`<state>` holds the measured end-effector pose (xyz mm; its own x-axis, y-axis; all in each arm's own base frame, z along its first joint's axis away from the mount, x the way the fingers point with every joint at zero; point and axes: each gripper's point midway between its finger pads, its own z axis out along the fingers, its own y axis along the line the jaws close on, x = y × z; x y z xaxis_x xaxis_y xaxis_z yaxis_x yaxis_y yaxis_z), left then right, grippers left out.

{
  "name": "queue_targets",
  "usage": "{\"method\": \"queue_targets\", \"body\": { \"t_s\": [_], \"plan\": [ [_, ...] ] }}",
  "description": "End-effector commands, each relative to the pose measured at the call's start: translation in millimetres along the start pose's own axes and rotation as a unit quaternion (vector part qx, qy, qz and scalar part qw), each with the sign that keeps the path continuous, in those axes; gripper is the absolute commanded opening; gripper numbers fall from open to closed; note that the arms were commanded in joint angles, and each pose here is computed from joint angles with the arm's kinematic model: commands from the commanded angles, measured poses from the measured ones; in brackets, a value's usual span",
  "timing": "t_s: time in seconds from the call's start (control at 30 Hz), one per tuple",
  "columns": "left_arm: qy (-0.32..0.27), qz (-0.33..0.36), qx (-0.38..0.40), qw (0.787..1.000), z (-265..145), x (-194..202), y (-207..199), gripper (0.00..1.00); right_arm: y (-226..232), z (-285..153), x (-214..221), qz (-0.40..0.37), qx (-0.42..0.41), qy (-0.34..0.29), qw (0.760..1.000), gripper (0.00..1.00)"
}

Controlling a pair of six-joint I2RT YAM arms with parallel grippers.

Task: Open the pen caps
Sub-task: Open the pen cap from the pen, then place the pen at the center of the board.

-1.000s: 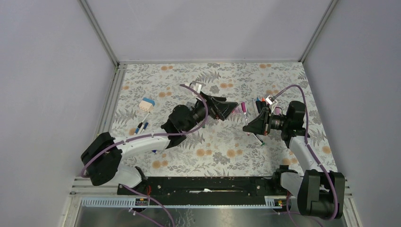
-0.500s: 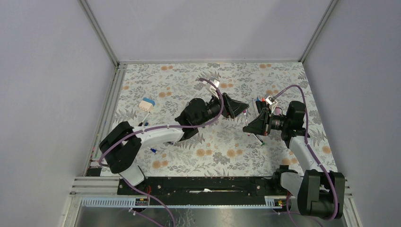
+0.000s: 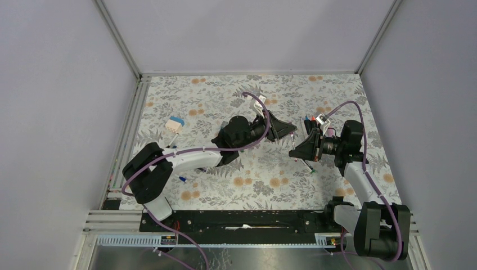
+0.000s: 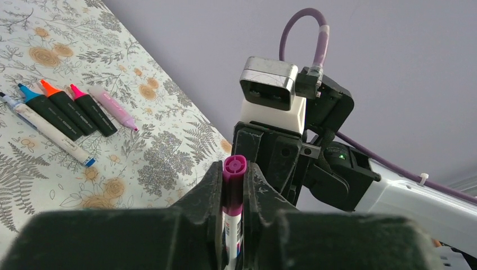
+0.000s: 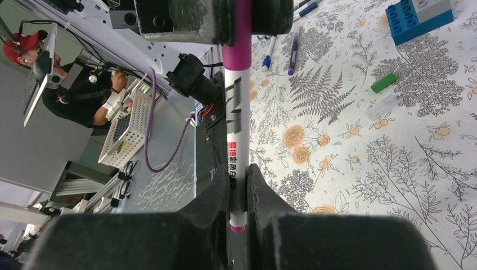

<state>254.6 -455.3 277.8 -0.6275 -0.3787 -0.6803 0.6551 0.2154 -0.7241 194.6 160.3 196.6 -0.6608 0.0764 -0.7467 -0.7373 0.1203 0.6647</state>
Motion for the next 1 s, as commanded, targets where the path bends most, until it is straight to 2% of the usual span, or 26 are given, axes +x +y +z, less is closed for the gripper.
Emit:
{"method": "queue_targets", "body": {
  "t_s": [0.0, 0.17, 0.37, 0.47, 0.53, 0.63, 0.73, 0.83, 0.9, 0.97],
  "plan": [
    [-0.033, 0.012, 0.032, 0.999, 4.0, -23.4, -22.2, 0.00, 4.8, 0.9, -0.6, -0.024, -0.015, 0.006, 1.000, 0.00],
    [-0.120, 0.064, 0.007, 0.991, -6.2, -78.8, -27.9, 0.00, 7.1, 1.2, 2.4, -0.022, -0.021, 0.009, 0.999, 0.00],
    [-0.265, 0.101, -0.057, 0.957, -29.0, -199.1, -18.9, 0.00, 10.3, 5.0, 10.4, -0.016, -0.037, 0.020, 0.999, 0.00],
    [-0.307, 0.106, -0.057, 0.944, -41.1, -240.2, -23.5, 0.00, 12.6, 5.8, 12.6, -0.015, -0.044, 0.024, 0.999, 0.00],
    [-0.320, 0.111, -0.058, 0.939, -45.5, -254.1, -27.9, 0.00, 13.9, 5.9, 12.9, -0.017, -0.046, 0.025, 0.998, 0.00],
    [-0.324, 0.121, -0.057, 0.936, -54.2, -259.9, -36.4, 0.00, 14.0, 5.9, 10.5, -0.026, -0.043, 0.023, 0.998, 0.00],
    [-0.300, 0.135, -0.056, 0.943, -68.9, -247.7, -41.7, 0.00, 5.7, -4.9, -3.3, -0.055, -0.005, -0.004, 0.998, 0.00],
    [-0.255, 0.144, -0.068, 0.954, -93.4, -219.9, -37.6, 0.00, -12.5, -36.8, -28.6, -0.095, 0.083, -0.063, 0.990, 0.00],
    [-0.206, 0.141, -0.091, 0.964, -111.0, -190.5, -26.3, 0.00, -26.4, -59.6, -38.3, -0.099, 0.155, -0.096, 0.978, 0.00],
    [-0.168, 0.136, -0.117, 0.969, -131.2, -164.6, -14.3, 0.00, -45.2, -80.2, -37.3, -0.109, 0.250, -0.090, 0.958, 0.01]
  ]
}}
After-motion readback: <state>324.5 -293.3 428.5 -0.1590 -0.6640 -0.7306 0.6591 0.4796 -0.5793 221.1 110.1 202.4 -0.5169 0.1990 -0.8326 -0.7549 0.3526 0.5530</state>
